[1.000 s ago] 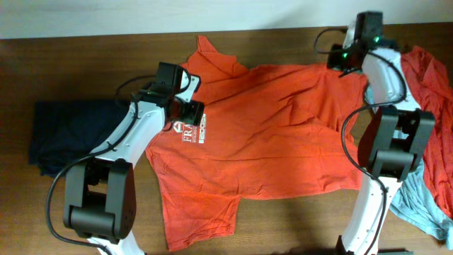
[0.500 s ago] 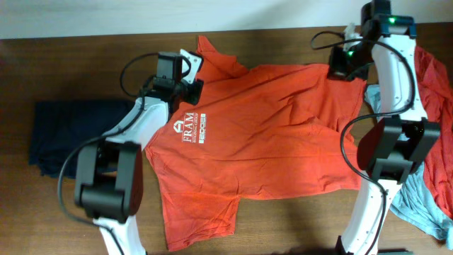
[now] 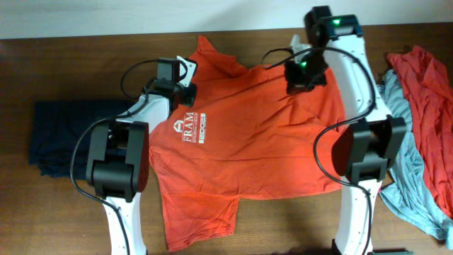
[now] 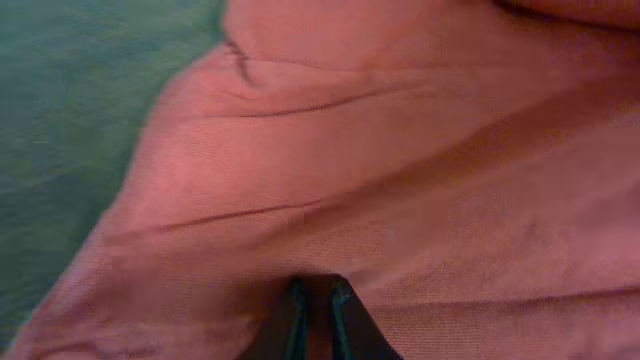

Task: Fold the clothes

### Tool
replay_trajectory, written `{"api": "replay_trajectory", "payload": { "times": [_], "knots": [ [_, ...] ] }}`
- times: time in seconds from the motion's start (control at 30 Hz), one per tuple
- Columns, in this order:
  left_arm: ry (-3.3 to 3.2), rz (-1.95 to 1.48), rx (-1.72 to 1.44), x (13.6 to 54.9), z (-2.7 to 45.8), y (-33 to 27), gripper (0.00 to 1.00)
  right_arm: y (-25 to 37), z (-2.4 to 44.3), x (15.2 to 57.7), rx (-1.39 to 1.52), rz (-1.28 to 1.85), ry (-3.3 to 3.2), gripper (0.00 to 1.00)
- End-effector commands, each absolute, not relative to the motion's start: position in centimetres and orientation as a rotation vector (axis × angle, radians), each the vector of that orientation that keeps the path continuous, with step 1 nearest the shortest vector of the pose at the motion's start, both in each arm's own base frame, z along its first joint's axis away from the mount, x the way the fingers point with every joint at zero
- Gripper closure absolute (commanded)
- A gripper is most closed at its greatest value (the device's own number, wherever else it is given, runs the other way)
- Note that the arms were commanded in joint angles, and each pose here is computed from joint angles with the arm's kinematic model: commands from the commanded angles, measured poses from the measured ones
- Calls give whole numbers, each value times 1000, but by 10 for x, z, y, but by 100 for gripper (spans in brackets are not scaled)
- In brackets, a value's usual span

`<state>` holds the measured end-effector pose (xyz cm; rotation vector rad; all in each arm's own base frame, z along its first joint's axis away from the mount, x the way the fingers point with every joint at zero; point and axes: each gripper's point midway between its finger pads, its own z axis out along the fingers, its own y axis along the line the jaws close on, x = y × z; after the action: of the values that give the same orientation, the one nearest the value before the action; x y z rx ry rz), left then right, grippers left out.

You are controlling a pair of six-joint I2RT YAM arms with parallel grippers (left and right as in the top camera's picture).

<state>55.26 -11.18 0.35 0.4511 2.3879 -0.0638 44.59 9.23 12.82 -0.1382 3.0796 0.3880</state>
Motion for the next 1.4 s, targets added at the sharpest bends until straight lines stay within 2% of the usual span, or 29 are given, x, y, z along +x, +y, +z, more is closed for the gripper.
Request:
{"api": "replay_trajectory", "payload": {
  "times": [0.0,0.17,0.37,0.53,0.57,0.7,1.07,1.37],
  "knots": [
    [2560,198,239,536,-60,-42,92,72,132,445,-66,187,3090,91],
    [2584,263,98,534,-65,-2,92,54,130,438,12,115,3130,88],
    [2586,265,70,535,-64,10,92,18,125,448,200,38,3097,86],
    [2580,259,108,536,-64,-2,90,-1,77,479,253,47,2995,83],
    [2580,261,120,536,-64,-4,90,-3,69,483,254,49,2978,83],
    [2585,264,159,534,-65,-9,88,-8,43,498,263,59,2909,96],
    [2592,263,171,533,-66,-13,87,-21,-7,501,298,31,2912,96],
    [2596,263,172,532,-66,-12,86,-65,-67,520,400,-40,2858,96]
  ]
}}
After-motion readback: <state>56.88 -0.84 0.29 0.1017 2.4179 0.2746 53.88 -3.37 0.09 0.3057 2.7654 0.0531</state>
